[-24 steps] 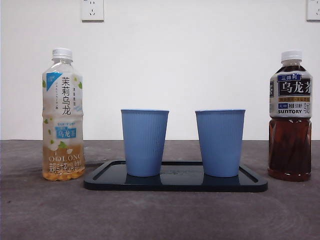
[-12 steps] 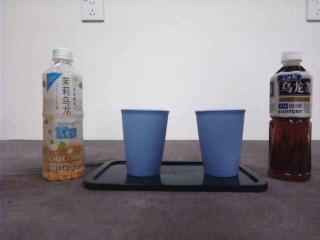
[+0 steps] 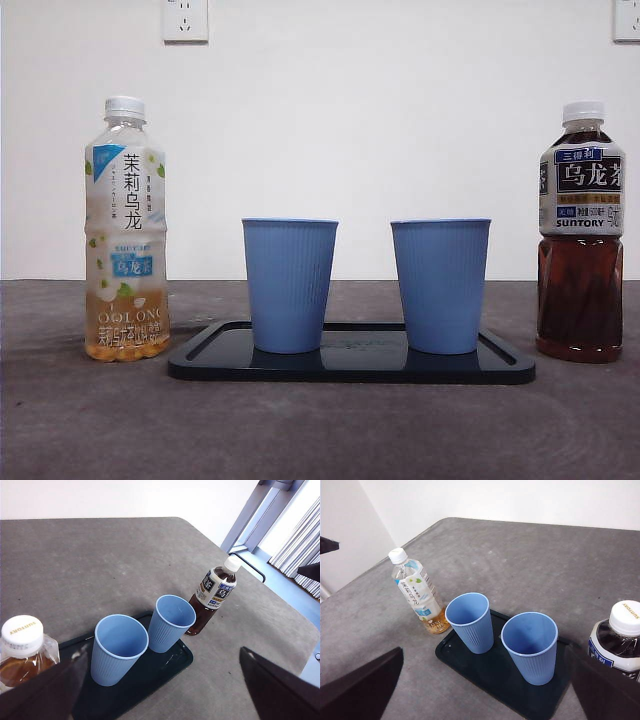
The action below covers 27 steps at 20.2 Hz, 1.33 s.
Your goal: Pour the drink into the cup
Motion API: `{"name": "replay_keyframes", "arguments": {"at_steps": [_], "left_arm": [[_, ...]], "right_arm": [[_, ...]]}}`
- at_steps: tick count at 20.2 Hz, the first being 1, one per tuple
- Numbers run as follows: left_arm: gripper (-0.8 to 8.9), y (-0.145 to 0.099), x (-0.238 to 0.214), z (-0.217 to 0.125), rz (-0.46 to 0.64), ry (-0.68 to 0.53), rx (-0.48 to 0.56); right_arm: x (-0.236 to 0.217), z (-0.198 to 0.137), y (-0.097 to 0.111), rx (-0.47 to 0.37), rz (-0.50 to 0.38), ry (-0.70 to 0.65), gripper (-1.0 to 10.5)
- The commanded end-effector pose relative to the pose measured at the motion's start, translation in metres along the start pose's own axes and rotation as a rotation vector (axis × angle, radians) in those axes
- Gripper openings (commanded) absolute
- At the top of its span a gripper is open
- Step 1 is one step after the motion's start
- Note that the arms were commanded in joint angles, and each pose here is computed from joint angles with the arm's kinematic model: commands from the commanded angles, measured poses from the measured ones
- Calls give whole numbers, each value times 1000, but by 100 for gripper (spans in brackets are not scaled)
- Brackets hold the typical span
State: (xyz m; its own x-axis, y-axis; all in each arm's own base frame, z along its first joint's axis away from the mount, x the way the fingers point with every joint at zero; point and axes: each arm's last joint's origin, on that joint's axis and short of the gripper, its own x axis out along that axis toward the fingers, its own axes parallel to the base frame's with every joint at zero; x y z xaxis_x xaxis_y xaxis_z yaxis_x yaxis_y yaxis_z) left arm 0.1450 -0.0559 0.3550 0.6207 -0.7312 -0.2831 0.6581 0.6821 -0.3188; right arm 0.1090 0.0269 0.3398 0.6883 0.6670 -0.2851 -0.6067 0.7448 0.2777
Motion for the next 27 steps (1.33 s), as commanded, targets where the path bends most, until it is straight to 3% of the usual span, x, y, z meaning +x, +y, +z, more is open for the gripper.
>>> {"name": "replay_keyframes", "arguments": {"at_steps": [1, 5, 9, 17, 27], "left_arm": [[509, -3, -1, 6, -8, -20, 19], [506, -2, -1, 6, -8, -17, 16], [498, -2, -1, 4, -6, -3, 5], [498, 0, 0, -5, 7, 80, -18], [498, 2, 0, -14, 17, 170, 15]], "right_arm": [[-1, 5, 2, 17, 10, -14, 528], [-1, 5, 2, 24, 1, -14, 528], [1, 5, -2, 78, -77, -10, 527], [6, 0, -8, 89, -190, 6, 526], [36, -39, -31, 80, -320, -19, 525]]}}
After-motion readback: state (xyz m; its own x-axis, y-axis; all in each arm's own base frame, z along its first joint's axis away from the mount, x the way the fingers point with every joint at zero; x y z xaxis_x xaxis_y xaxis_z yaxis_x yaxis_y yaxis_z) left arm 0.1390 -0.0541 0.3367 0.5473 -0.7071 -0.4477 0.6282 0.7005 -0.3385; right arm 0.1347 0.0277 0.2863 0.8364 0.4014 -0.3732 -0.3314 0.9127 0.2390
